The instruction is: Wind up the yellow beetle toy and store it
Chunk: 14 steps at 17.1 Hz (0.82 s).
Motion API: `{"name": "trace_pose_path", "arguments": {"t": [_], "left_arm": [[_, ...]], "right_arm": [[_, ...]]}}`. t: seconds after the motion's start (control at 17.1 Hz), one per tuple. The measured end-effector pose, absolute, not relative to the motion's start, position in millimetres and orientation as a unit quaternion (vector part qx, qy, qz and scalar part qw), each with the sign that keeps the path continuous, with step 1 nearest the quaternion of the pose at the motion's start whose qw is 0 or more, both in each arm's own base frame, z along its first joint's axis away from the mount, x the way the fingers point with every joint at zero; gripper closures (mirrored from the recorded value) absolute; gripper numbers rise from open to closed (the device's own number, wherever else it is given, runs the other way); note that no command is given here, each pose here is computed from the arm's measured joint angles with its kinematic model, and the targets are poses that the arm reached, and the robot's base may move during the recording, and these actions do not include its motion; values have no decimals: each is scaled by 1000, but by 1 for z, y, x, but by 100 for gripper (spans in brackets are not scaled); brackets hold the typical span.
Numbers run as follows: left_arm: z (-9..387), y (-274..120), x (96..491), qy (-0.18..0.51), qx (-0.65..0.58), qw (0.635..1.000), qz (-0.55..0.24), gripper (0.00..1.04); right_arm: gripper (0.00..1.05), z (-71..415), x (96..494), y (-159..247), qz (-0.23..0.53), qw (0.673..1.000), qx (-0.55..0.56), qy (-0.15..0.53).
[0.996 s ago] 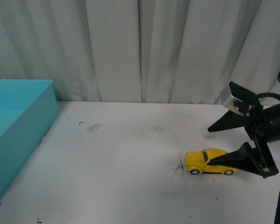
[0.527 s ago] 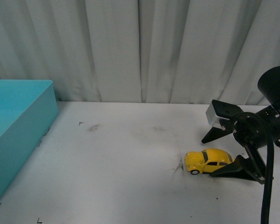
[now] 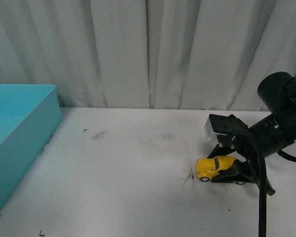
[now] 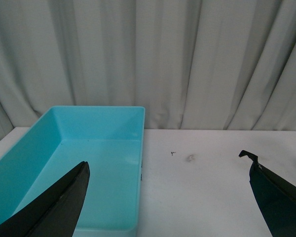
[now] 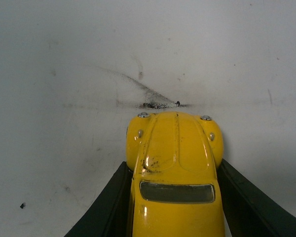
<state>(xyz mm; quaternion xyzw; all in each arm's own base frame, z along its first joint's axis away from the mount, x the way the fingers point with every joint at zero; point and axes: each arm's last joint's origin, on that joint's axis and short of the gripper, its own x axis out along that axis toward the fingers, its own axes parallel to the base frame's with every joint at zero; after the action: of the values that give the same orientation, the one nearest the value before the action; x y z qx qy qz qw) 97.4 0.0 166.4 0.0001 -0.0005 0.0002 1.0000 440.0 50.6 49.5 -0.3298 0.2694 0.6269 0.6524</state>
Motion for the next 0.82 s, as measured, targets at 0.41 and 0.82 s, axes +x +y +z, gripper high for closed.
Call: {"name": "trace_pose_path", "arguments": {"t": [0.41,0.82], "left_arm": [[166,0,97,0,0,1000,0,7],[166,0,97,0,0,1000,0,7]], "right_arm": [[62,46,434,39,626,662,-311,271],[64,41,424,9,614,683,-289,271]]}}
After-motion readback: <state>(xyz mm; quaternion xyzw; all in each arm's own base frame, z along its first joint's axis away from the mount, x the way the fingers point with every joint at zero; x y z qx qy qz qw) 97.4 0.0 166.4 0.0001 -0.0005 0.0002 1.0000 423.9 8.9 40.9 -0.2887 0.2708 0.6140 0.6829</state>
